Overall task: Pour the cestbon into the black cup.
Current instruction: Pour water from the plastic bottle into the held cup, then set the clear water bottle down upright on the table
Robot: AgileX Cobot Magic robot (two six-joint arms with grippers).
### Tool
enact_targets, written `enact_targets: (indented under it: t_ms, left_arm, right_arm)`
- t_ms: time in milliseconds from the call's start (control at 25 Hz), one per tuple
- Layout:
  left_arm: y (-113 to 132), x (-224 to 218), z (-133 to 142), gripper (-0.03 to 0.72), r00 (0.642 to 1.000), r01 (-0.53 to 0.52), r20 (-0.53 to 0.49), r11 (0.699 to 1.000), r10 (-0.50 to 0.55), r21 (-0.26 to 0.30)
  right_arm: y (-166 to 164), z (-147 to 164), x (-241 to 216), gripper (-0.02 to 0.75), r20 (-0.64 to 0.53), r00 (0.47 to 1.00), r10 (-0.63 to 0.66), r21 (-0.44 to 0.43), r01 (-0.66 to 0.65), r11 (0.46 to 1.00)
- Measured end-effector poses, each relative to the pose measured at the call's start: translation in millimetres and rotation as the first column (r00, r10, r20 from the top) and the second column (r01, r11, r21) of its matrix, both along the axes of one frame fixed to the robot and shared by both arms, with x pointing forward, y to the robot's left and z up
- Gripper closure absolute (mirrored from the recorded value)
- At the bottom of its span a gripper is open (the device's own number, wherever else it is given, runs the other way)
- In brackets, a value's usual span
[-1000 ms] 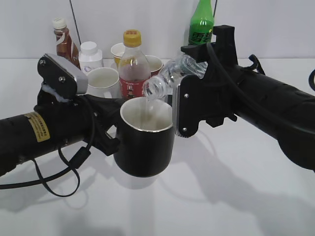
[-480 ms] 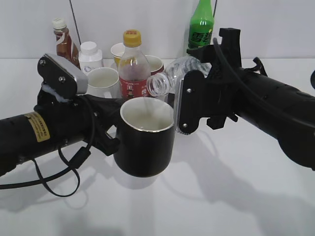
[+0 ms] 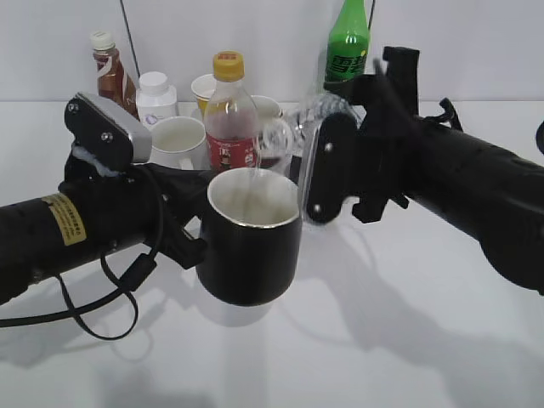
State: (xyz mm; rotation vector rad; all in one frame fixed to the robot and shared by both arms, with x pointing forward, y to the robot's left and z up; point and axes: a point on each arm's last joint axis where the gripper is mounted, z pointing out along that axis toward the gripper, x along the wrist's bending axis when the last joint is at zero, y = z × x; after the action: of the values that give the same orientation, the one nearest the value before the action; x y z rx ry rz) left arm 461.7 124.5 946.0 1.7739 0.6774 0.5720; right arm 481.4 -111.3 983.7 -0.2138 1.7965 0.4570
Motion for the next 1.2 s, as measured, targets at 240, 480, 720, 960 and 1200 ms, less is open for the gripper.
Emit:
enact_targets:
  t_ms: [240, 480, 720, 960, 1200]
  left_arm:
    - [3.1, 2.7, 1.3, 0.641, 0.998, -0.057, -0.017, 0.998, 0.056, -0.027]
    - [17.6, -0.4, 17.7, 0.642, 0.985, -0.167, 0.023, 0.983, 0.169, -0.079]
    - [67.8, 1.9, 26.7, 0.642, 0.894, -0.412, 0.119, 0.898, 0.431, -0.158]
    - [127.3, 27.6, 20.2, 0.643, 0.732, -0.638, 0.156, 0.747, 0.664, -0.188]
    - [163.1, 62.7, -11.6, 0.643, 0.642, -0.747, 0.133, 0.655, 0.755, -0.116]
  right_arm:
    - [0.8, -4.0, -2.2, 0.253, -0.225, 0.974, -0.04, 0.311, 0.11, 0.944]
    - [-7.3, -0.5, -5.9, 0.253, -0.48, 0.877, -0.018, 0.577, 0.332, 0.746]
    - [-69.0, -1.5, 19.8, 0.253, -0.561, 0.82, -0.116, 0.677, 0.535, 0.505]
    - [-118.7, -10.2, 42.4, 0.253, -0.545, 0.834, -0.081, 0.768, 0.536, 0.351]
    - [-124.4, -42.9, 58.5, 0.253, -0.519, 0.853, -0.053, 0.802, 0.508, 0.315]
